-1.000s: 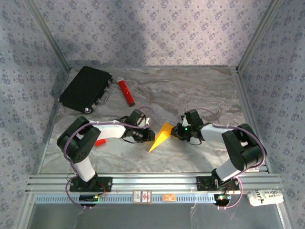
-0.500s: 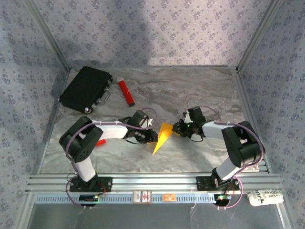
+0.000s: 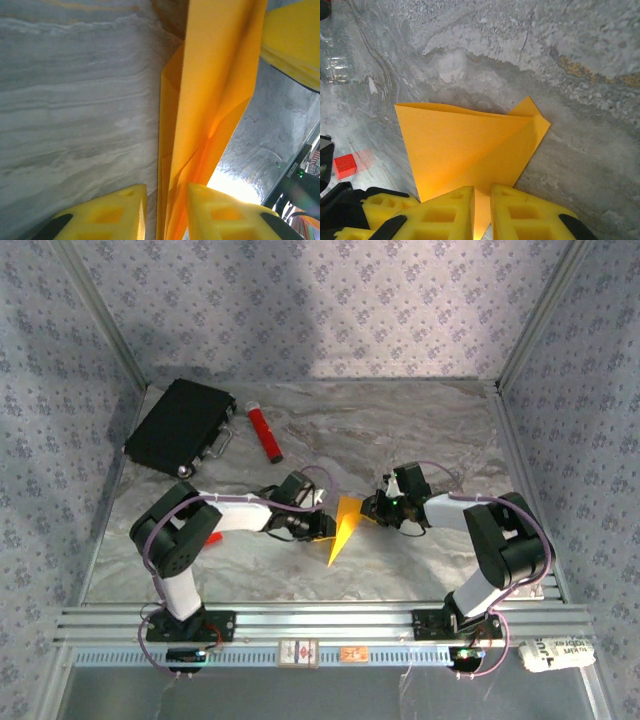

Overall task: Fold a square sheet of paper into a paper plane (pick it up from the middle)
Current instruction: Move a paper plane to the center of the table.

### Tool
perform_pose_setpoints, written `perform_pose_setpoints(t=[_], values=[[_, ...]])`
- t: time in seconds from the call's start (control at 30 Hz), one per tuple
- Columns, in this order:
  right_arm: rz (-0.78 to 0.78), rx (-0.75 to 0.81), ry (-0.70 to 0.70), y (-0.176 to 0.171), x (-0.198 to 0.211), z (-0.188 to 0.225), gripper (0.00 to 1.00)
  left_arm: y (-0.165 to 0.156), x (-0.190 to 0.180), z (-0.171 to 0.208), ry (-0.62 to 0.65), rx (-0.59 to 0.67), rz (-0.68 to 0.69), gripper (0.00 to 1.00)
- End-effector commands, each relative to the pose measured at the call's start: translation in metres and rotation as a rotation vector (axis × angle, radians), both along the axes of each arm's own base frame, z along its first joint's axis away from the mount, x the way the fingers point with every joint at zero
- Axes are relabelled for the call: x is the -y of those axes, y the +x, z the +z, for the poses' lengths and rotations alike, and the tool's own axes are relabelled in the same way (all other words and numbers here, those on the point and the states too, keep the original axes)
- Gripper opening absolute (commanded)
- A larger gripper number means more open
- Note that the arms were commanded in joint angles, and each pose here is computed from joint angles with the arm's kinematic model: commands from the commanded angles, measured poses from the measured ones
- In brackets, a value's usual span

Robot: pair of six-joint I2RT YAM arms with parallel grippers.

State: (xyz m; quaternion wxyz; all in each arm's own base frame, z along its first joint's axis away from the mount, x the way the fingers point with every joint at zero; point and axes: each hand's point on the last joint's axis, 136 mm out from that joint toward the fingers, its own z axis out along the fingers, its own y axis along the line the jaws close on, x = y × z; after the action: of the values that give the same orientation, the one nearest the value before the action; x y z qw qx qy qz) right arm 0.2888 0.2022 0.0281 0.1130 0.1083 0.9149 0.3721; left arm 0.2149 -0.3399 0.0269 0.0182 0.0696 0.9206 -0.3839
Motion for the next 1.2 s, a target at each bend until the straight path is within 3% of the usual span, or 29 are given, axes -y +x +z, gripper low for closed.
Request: perform_pose_setpoints(t=[0.0,0.63,1.17], values=[[0.006,-0.012,0.009,-0.003,0.000,-0.004,0.17,-0.002,0.011,0.005,-0.044,-0.006,-0.022,0.25],[-0.008,-0.022,0.013,-0.010,0.002,-0.009,0.17,-0.004,0.023,0.007,-0.093,-0.031,-0.031,0.22],[-0.013,-0.018,0.015,-0.011,0.003,-0.007,0.17,-0.001,0.028,0.017,-0.120,-0.017,-0.027,0.08]])
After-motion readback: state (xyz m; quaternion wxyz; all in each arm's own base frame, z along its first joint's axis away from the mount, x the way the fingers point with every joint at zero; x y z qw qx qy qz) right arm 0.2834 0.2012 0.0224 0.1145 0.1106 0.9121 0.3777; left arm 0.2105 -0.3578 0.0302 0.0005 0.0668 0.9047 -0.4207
